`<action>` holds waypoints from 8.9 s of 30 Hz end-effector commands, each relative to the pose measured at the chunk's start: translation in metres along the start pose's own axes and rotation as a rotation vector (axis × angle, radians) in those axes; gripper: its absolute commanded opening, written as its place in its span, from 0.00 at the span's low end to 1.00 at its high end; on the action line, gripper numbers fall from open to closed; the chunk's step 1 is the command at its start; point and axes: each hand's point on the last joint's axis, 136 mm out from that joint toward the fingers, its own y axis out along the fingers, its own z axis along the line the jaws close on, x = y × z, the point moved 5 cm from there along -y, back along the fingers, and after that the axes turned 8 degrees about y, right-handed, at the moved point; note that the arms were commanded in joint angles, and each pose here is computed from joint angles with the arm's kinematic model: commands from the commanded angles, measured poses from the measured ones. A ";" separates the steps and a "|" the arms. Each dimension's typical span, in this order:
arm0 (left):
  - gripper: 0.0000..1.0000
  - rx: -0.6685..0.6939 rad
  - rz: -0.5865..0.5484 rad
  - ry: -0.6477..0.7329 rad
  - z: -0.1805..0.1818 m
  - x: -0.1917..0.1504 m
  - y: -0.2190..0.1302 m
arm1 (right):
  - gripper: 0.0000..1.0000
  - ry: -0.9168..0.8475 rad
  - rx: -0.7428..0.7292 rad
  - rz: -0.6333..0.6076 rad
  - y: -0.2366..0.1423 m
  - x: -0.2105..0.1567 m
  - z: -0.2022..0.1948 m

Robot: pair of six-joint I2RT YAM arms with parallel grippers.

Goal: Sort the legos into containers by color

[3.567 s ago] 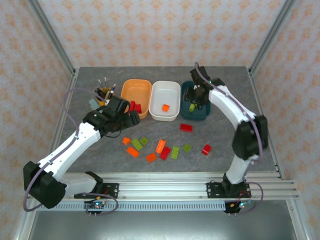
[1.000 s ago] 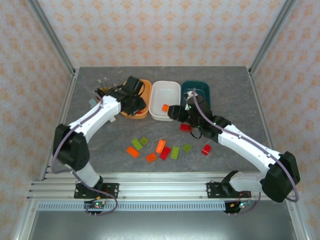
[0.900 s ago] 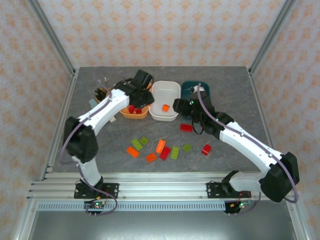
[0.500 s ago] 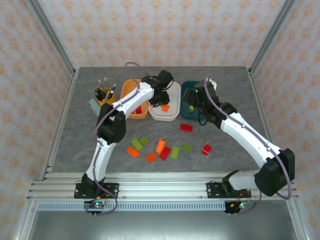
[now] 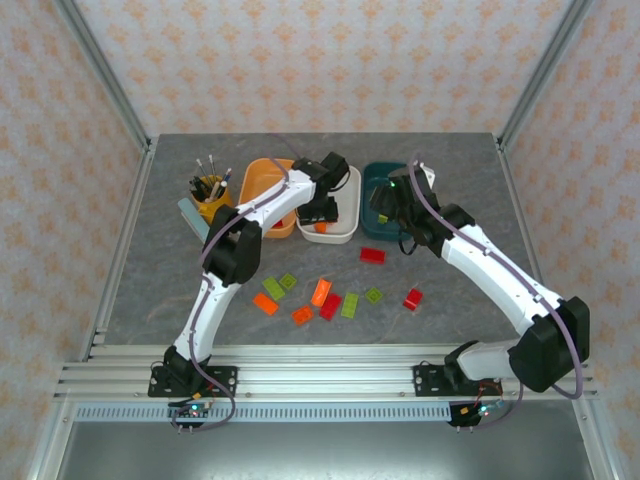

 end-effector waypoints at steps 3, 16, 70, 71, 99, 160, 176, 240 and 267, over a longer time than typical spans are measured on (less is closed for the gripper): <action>0.62 0.006 -0.054 0.010 0.001 0.006 -0.031 | 0.68 0.012 -0.054 0.012 0.000 -0.001 -0.009; 0.73 -0.152 -0.318 -0.033 0.005 0.022 -0.151 | 0.68 -0.017 -0.047 0.070 -0.014 -0.007 -0.013; 0.83 -0.411 -0.428 -0.051 0.116 -0.175 -0.178 | 0.17 -0.477 -0.307 0.761 0.040 -0.160 -0.061; 0.83 -0.427 -0.437 -0.049 0.113 -0.173 -0.183 | 0.16 -0.464 -0.297 0.709 0.035 -0.145 -0.054; 0.85 -0.440 -0.518 -0.045 0.074 -0.103 -0.207 | 0.38 -0.118 -0.543 0.554 0.173 -0.005 -0.073; 0.67 0.043 0.057 -0.627 0.129 -0.239 -0.042 | 0.60 -0.284 0.451 0.690 -0.026 -0.142 0.000; 0.61 0.110 0.122 -0.539 0.112 -0.240 -0.013 | 0.60 -0.285 0.442 0.703 -0.020 -0.146 -0.001; 0.43 -0.152 0.009 0.199 -0.047 -0.016 -0.026 | 0.60 0.399 0.207 0.270 0.001 0.021 -0.006; 0.70 -0.370 -0.329 0.117 0.052 -0.126 -0.191 | 0.54 -0.024 -0.255 0.640 -0.021 -0.134 -0.055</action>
